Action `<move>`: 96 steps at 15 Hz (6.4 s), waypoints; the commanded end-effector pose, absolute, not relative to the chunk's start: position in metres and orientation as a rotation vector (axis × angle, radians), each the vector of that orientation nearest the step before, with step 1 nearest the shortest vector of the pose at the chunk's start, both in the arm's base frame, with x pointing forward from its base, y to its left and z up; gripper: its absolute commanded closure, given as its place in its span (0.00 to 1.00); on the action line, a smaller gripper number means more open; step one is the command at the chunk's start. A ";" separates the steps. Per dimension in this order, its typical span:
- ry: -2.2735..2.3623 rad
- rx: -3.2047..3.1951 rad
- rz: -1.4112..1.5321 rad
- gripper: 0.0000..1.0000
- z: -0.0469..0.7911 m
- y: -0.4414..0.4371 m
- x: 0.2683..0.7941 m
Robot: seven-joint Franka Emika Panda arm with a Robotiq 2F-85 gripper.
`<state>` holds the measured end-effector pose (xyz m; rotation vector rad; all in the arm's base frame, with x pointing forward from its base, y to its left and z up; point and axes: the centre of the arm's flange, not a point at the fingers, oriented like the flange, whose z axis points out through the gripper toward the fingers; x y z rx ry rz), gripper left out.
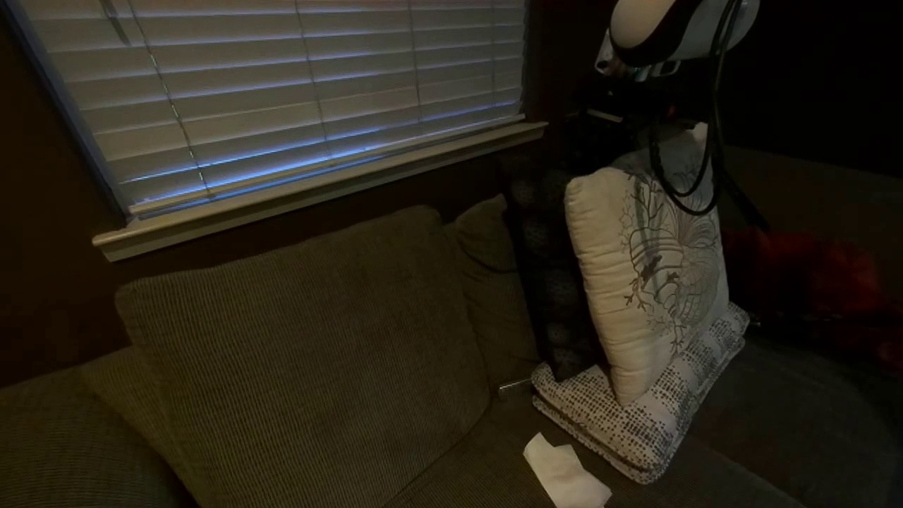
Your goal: Move the black and white pillow to the left
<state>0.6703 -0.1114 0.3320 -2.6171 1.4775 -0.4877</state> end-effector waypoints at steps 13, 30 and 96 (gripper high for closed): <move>1.702 -2.572 -0.347 0.00 0.377 -0.108 0.624; 1.848 -2.504 -0.443 0.00 0.343 -0.136 0.636; 1.375 -2.647 -0.357 1.00 0.442 0.052 0.572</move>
